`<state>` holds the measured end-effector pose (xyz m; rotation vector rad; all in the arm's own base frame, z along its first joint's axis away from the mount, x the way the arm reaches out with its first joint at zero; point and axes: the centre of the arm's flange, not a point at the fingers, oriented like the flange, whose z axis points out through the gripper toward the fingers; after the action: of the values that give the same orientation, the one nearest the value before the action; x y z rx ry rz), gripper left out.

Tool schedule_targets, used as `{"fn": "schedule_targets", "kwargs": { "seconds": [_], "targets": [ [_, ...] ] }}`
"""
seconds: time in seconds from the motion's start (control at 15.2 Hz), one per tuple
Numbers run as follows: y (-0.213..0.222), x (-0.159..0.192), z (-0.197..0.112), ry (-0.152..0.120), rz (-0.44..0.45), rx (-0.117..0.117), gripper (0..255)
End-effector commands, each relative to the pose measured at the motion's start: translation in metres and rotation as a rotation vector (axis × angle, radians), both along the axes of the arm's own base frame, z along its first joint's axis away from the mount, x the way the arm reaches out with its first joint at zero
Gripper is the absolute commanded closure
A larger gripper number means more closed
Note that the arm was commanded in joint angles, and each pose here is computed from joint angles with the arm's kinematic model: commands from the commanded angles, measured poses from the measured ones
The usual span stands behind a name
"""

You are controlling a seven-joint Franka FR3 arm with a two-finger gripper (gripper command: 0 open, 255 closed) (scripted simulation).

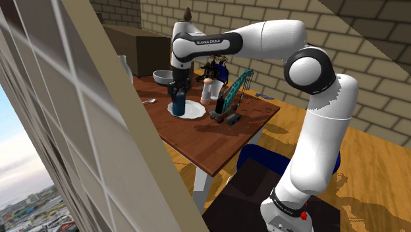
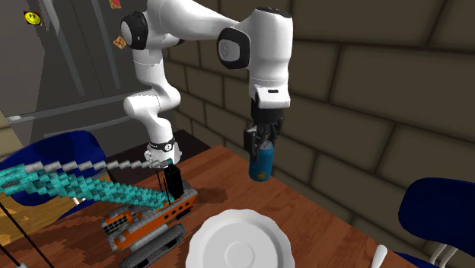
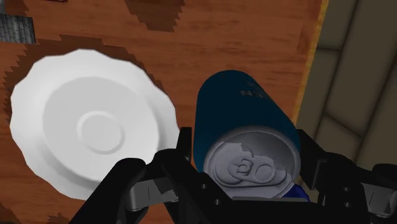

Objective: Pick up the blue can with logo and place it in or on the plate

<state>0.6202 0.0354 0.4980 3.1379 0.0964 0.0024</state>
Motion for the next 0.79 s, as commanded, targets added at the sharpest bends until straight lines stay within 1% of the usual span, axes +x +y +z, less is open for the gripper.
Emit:
{"fn": "schedule_targets", "kwargs": {
  "seconds": [0.0,0.73],
  "targets": [
    [-0.012,0.006,0.007,0.0,0.0,0.0,255],
    [-0.141,0.068,0.029,0.0,0.0,0.0,255]
  ]
}}
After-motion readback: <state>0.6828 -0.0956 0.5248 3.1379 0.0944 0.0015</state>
